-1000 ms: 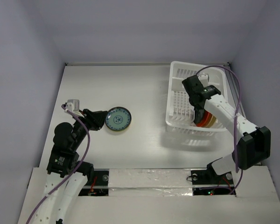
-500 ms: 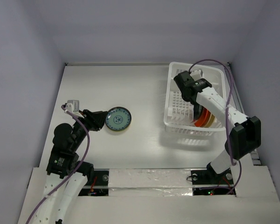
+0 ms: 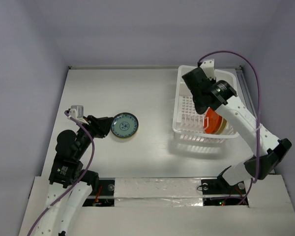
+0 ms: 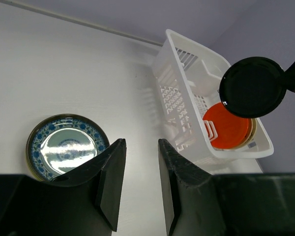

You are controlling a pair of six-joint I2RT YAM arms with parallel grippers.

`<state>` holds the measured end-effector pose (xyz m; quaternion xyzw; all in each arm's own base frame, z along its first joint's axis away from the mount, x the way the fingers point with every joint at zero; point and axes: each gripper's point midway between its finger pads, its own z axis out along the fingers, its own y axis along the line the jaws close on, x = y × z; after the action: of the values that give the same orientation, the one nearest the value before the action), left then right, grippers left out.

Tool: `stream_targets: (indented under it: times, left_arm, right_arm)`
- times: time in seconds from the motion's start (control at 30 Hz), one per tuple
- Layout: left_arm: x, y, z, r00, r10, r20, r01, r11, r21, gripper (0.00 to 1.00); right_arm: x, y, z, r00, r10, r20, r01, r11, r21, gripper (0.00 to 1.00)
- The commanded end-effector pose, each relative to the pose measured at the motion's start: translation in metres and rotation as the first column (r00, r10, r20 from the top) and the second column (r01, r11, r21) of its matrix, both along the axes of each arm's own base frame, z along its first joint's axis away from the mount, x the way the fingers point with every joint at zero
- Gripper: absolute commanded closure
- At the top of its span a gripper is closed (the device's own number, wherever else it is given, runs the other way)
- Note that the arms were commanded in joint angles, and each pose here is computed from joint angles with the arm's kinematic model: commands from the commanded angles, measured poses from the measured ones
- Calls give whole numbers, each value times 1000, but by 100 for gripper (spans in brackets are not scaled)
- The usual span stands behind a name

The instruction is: Unload the plates from the dish rack

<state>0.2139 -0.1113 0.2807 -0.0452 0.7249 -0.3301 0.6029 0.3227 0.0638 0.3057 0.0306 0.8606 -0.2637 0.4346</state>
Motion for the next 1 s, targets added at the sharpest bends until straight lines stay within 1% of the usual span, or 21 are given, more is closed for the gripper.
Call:
stream_targets:
  times: [0.0,0.03,0.07,0.1,0.13,0.17,0.2,0.23,0.27,0.33,0.37,0.4,0.47,0.5,0.53,0.57,0.6,0.63,0.73,0.87,0.97]
  left_arm:
    - [0,1,14,999,6,47,-6,1000,-9,70]
    - [0,1,14,999,6,47,-6,1000,-9,70]
    - [1,1,13,999,7,43,-7,1000,-8,70]
    - [1,1,13,999,9,41,-9,1000,-7,70]
    - [1,2,13,999,12,41,-12,1000,-9,70]
    - [2,1,12,999,12,36,-12,1000,-7,70]
    - [2,2,11,999,14,35,-13,1000,-7,70]
    - [2,2,11,999,14,35,-13,1000,-6,70]
    - [3,2,11,999,15,33,-15,1000,-7,71]
    - [3,2,11,999,17,30,-16,1000,-6,70]
    - [3,2,11,999,18,30,-18,1000,-6,70]
    - [3,2,10,999,17,31,-16,1000,-4,70]
    - [2,2,11,999,17,32,-16,1000,-6,70]
    - [3,2,11,999,18,33,-18,1000,-5,70]
    - [3,2,10,999,17,31,-16,1000,-4,70]
    - [3,2,10,999,17,27,-16,1000,-5,70]
    - [3,2,10,999,17,28,-16,1000,-3,70]
    - [3,2,9,1000,15,25,-15,1000,-3,70]
    - [3,1,10,1000,10,26,-10,1000,-5,70]
    - [3,0,9,1000,7,27,-7,1000,-3,70]
    - [3,0,10,1000,7,28,-7,1000,-4,70]
  right_arm:
    - [8,58,30,968,171,183,-209,954,217,100]
    - [3,92,28,938,286,198,-336,891,305,100]
    - [12,120,39,902,318,293,-414,832,370,100]
    - [12,139,39,877,348,331,-466,783,412,100]
    - [7,166,22,853,407,326,-520,713,470,100]
    - [8,197,33,805,428,411,-592,628,505,100]
    - [3,227,15,786,472,400,-617,556,557,100]
    - [3,235,21,772,468,430,-634,513,578,100]
    - [7,259,12,758,485,436,-648,480,592,100]
    - [10,282,-2,769,483,419,-630,459,626,100]
    - [16,290,-1,769,478,423,-628,448,636,100]
    - [18,308,-21,774,497,391,-615,448,649,100]
    - [22,329,-29,774,491,400,-609,405,682,100]
    - [26,339,-46,782,496,378,-593,402,698,100]
    - [23,349,-53,782,503,367,-578,365,730,100]
    - [25,357,-57,781,501,372,-575,345,742,100]
    - [26,362,-64,785,502,363,-564,336,754,100]
    - [28,369,-82,795,507,334,-539,337,772,100]
    - [29,378,-110,810,515,282,-495,340,800,100]
    - [24,383,-135,817,523,243,-457,329,826,99]
    - [20,382,-154,825,531,193,-423,353,835,97]
